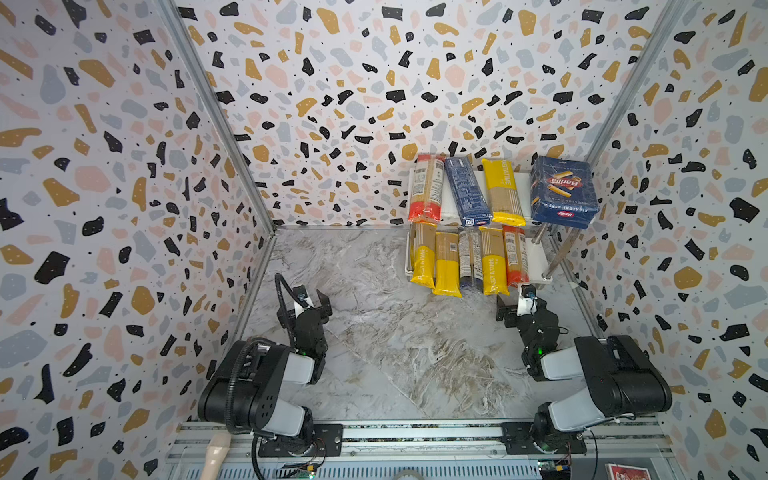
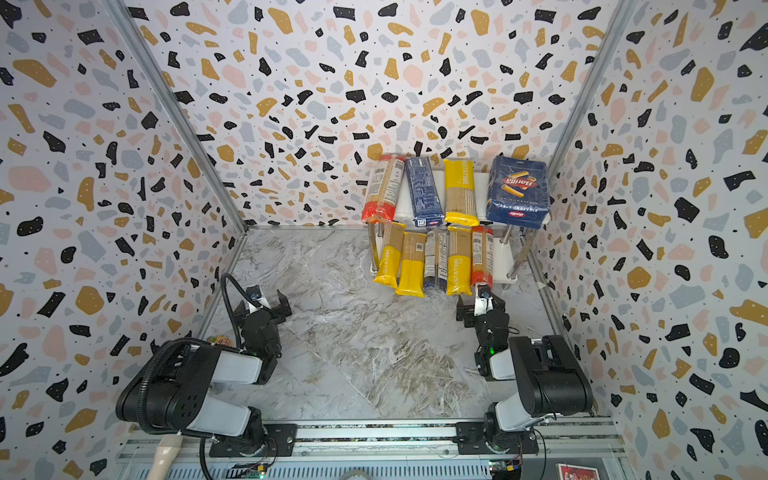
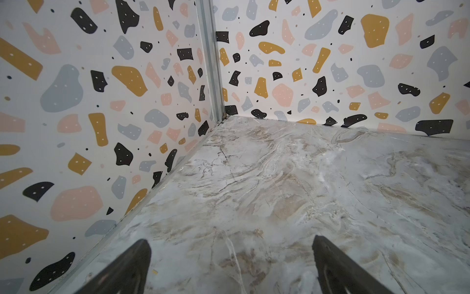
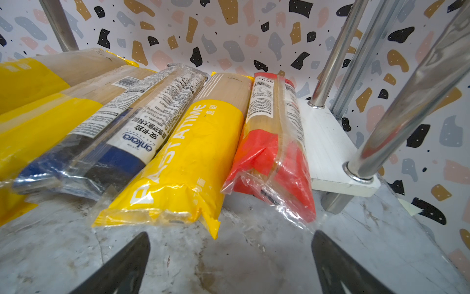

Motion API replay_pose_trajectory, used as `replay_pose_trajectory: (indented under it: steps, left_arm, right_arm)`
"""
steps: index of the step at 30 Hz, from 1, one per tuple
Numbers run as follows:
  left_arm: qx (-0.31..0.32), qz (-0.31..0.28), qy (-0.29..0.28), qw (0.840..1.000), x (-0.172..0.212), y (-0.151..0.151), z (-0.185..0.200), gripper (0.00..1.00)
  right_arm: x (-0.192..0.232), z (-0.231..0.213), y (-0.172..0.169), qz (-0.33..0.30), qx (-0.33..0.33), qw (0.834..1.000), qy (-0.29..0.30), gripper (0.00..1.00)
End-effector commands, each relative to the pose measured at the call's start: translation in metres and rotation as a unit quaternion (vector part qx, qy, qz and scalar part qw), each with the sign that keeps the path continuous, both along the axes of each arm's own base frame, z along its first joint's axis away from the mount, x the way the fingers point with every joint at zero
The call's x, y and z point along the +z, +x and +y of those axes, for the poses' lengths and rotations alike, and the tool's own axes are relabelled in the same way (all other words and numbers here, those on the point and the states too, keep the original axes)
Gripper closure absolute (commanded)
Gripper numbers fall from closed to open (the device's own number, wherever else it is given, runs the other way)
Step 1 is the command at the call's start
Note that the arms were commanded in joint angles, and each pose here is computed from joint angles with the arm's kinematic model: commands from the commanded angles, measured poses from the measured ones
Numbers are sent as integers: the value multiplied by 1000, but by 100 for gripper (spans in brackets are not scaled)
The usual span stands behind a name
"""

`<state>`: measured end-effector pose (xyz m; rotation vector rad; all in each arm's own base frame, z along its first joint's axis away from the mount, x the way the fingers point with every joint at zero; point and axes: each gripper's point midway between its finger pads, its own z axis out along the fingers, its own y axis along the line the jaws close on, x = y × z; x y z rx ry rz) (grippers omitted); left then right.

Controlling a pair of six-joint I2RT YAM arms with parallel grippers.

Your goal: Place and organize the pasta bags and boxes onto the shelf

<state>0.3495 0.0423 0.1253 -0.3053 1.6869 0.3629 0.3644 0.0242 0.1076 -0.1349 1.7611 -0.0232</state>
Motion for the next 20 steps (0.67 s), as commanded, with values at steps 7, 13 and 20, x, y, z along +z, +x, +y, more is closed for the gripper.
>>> replay_pose_trajectory:
  steps: [7,13,20]
  left_arm:
    - [0,-25,-10,1000,11,-1,0,1]
    - [0,-26,-10,1000,11,-1,0,0]
    - [0,-26,-10,1000,11,-1,0,0]
  right_arm:
    - [15,2,5,-25,2,1000,7,1]
    - [14,4,7,-21,10,1000,10,1]
    - [15,7,5,-23,31,999,12,1]
